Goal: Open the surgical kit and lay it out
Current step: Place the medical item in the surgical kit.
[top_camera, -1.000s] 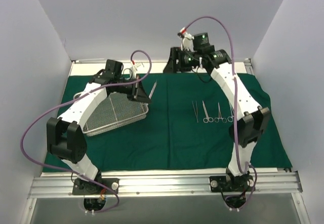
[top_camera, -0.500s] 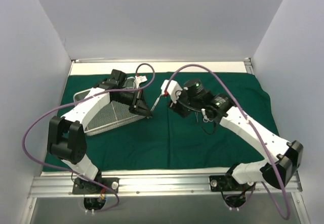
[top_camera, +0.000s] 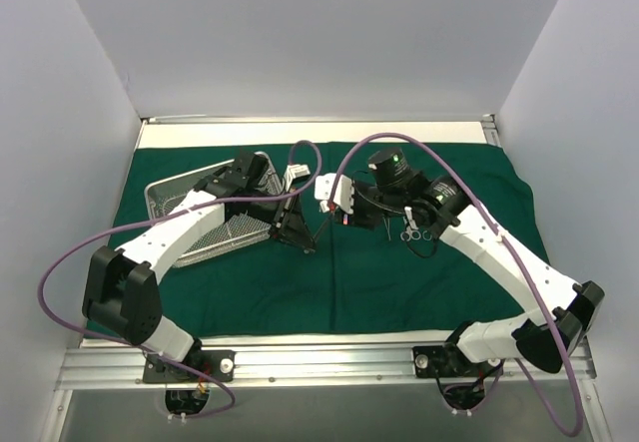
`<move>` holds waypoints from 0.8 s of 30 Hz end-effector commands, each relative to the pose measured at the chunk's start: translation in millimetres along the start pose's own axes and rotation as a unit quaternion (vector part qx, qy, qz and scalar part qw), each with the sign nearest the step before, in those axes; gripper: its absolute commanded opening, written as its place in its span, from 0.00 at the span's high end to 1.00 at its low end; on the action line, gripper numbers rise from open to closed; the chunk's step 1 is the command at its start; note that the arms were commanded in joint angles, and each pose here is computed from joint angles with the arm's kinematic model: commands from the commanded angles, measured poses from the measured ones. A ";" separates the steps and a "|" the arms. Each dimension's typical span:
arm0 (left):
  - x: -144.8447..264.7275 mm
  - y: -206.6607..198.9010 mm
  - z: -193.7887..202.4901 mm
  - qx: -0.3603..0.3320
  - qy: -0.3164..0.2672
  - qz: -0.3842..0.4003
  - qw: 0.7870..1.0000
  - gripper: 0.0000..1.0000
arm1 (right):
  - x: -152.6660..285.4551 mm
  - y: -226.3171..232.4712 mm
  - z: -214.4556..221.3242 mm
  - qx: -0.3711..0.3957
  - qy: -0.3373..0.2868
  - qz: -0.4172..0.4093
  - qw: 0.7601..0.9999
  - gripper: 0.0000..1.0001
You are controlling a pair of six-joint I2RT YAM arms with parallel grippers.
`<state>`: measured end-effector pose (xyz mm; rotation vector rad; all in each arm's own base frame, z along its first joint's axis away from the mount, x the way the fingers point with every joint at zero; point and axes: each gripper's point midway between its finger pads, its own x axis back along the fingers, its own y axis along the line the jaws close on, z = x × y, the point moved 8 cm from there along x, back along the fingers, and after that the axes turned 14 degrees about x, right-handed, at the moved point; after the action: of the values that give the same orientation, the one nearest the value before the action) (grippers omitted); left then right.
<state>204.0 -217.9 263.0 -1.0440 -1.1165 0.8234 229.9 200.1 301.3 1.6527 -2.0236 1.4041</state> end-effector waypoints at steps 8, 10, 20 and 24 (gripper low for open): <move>-13.3 -15.3 12.4 -0.029 0.037 0.025 0.999 0.98 | 26.6 18.0 -8.6 0.082 -0.014 -0.071 0.994 0.69; -14.9 -17.3 11.6 -0.031 0.039 0.024 0.998 0.98 | 25.1 19.1 -9.5 0.088 -0.013 -0.072 0.993 0.69; -22.7 -19.5 12.7 -0.031 0.058 0.025 0.998 0.98 | 20.2 19.3 -8.0 0.111 0.006 -0.067 0.991 0.70; -25.6 -20.9 13.3 -0.033 0.062 0.026 0.997 0.98 | 17.5 22.3 -5.6 0.118 0.015 -0.071 0.990 0.70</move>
<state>181.4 -238.7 261.4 -1.0681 -1.0154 0.7676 207.2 195.3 302.2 1.8241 -1.7583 1.6125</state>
